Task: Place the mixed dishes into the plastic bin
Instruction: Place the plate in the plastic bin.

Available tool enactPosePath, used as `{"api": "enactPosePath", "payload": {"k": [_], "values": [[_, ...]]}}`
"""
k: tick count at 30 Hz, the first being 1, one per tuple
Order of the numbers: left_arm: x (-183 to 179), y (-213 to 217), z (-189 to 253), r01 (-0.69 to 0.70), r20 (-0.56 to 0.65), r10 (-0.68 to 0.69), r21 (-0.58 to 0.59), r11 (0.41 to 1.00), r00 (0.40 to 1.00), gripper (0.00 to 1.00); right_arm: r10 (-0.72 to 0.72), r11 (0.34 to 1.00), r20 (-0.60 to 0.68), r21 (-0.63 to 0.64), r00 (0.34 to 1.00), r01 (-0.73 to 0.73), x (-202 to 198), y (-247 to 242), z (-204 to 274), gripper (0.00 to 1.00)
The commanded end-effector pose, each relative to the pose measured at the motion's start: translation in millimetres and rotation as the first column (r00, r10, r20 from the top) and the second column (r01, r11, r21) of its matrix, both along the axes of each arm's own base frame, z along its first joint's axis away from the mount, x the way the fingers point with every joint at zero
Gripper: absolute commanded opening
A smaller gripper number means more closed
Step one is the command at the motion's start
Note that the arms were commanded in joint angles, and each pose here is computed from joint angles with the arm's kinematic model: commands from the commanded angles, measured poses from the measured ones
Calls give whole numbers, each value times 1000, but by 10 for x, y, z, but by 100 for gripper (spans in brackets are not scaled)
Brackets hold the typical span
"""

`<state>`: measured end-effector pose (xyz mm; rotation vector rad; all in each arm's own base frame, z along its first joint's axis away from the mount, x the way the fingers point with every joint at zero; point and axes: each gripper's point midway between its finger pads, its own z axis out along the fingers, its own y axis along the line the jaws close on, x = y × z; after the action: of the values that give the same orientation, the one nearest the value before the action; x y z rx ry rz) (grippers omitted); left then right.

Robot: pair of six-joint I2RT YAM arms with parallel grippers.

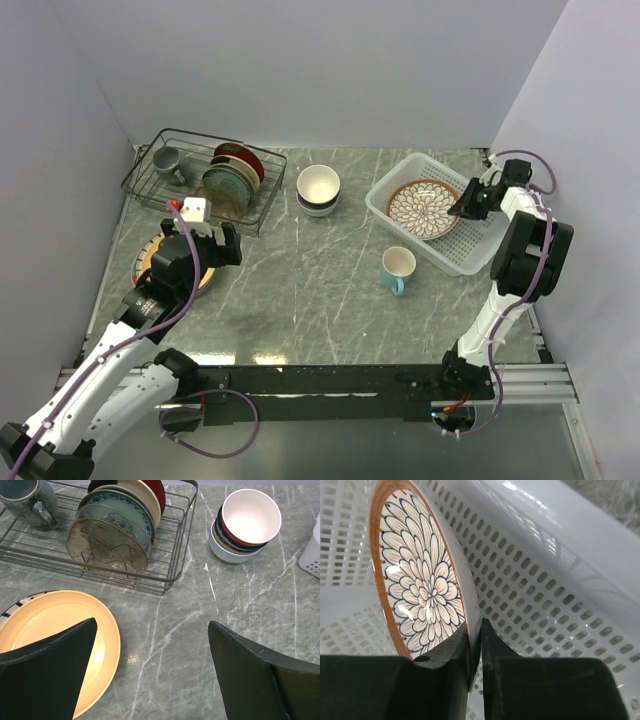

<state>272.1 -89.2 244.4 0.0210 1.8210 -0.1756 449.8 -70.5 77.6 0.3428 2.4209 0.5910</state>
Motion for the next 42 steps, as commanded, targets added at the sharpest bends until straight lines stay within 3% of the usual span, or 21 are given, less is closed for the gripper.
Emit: {"api": "enactPosePath", "payload": {"k": [1, 6, 9, 13, 14, 24, 27, 34, 42], "values": [[54, -3, 101, -7, 42, 8, -23, 1000, 999, 99, 52, 999, 112, -4, 992, -52, 285, 60, 368, 23], [59, 11, 105, -12, 44, 13, -24, 1000, 999, 99, 67, 998, 99, -28, 993, -64, 296, 71, 355, 41], [59, 8, 112, -8, 46, 9, -29, 1000, 999, 99, 62, 997, 95, -60, 994, -56, 293, 42, 428, 66], [64, -2, 92, -5, 38, 6, -29, 1000, 999, 99, 72, 987, 121, -151, 990, -53, 266, -63, 611, 88], [64, -3, 92, -6, 38, 7, -32, 999, 999, 99, 65, 984, 128, -176, 990, -42, 263, -99, 667, 100], [55, -50, 95, 4, -1, -4, -68, 998, 1000, 99, 102, 941, 314, -339, 944, 11, -136, -91, 1512, 100], [4, -113, 181, 25, -5, -26, -133, 991, 1000, 99, 130, 931, 362, -364, 923, 12, -337, -10, 1687, 100], [-197, -330, 200, 85, -50, -107, -329, 941, 993, 99, 224, 942, 474, -329, 851, -64, -830, 405, 1985, 100], [-293, -283, 81, -13, -130, -49, -440, 898, 990, 99, 266, 950, 584, -292, 767, -107, -1199, 719, 2048, 100]]}}
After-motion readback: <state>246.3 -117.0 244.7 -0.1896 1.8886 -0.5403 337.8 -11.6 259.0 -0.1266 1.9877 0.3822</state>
